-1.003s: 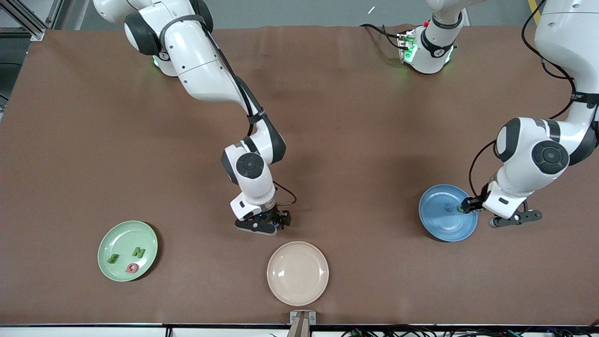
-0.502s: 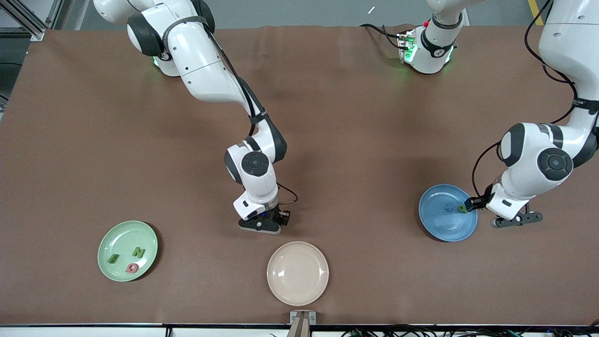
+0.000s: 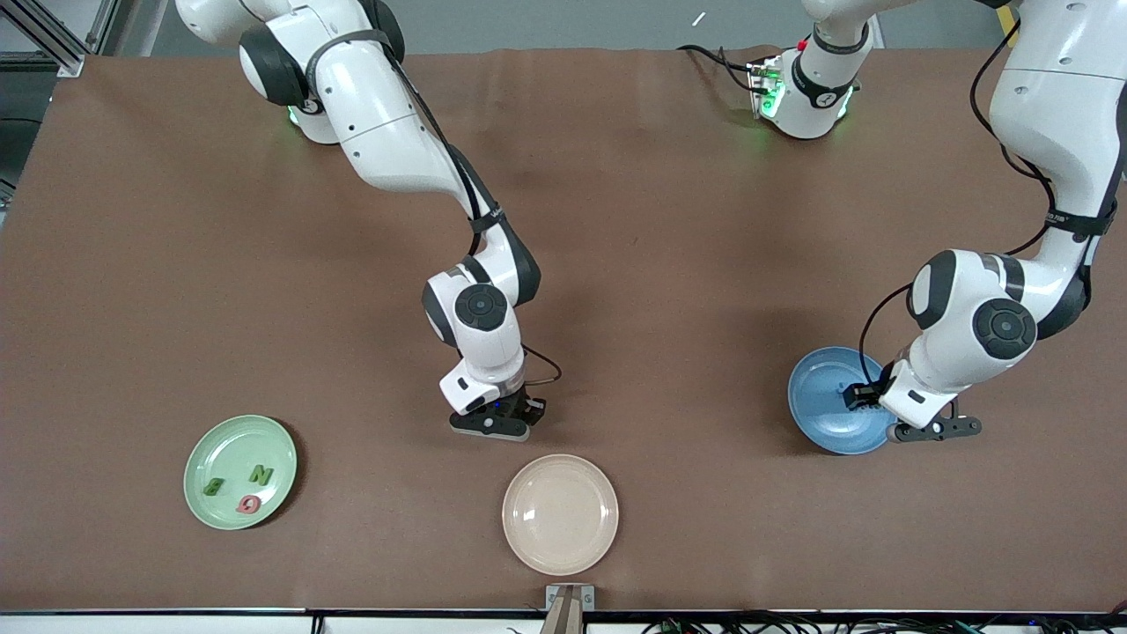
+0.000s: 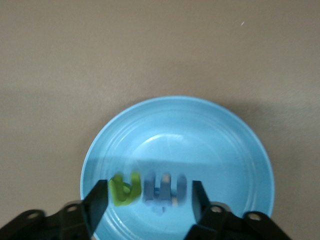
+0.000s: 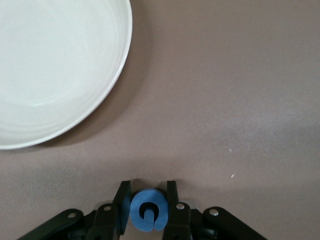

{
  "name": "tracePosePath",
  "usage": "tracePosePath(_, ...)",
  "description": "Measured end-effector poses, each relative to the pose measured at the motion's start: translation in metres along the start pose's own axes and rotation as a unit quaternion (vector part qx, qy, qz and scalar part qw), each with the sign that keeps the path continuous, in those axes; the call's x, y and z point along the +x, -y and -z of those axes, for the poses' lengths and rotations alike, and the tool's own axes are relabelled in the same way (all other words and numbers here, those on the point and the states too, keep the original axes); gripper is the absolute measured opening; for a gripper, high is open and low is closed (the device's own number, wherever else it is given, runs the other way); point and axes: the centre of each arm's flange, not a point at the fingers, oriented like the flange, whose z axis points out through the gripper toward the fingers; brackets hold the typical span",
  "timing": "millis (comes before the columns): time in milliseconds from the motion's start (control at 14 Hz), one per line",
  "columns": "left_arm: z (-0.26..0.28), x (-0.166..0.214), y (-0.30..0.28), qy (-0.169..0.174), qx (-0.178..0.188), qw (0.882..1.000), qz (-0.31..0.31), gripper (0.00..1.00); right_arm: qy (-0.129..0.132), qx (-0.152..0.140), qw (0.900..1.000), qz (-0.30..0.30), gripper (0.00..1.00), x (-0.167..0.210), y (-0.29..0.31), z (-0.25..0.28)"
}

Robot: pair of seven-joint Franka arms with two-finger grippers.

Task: Sort upper and lower case letters into plates
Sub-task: 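Grasp the blue G with the right gripper while the left gripper lowers u and m, then place the G on the green plate while the left gripper releases u and m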

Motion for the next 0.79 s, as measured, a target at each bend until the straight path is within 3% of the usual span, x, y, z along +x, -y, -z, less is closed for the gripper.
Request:
tracePosePath(143, 0.014, 0.006, -0.009, 0.006, 0.002, 1.0, -0.005, 0.99, -0.006, -0.004, 1.0, -0.011, 0.33, 0.021, -0.014, 0.01)
tracePosePath(358, 0.06, 0.021, -0.026, 0.036, 0.005, 0.999, 0.001, 1.0, 0.003, -0.023, 0.999, 0.023, 0.33, 0.065, -0.054, 0.031)
tracePosePath(788, 0.156, 0.026, -0.011, 0.037, 0.032, 0.999, 0.019, 1.0, 0.012, -0.049, 0.991, 0.122, 0.33, 0.151, -0.181, 0.053)
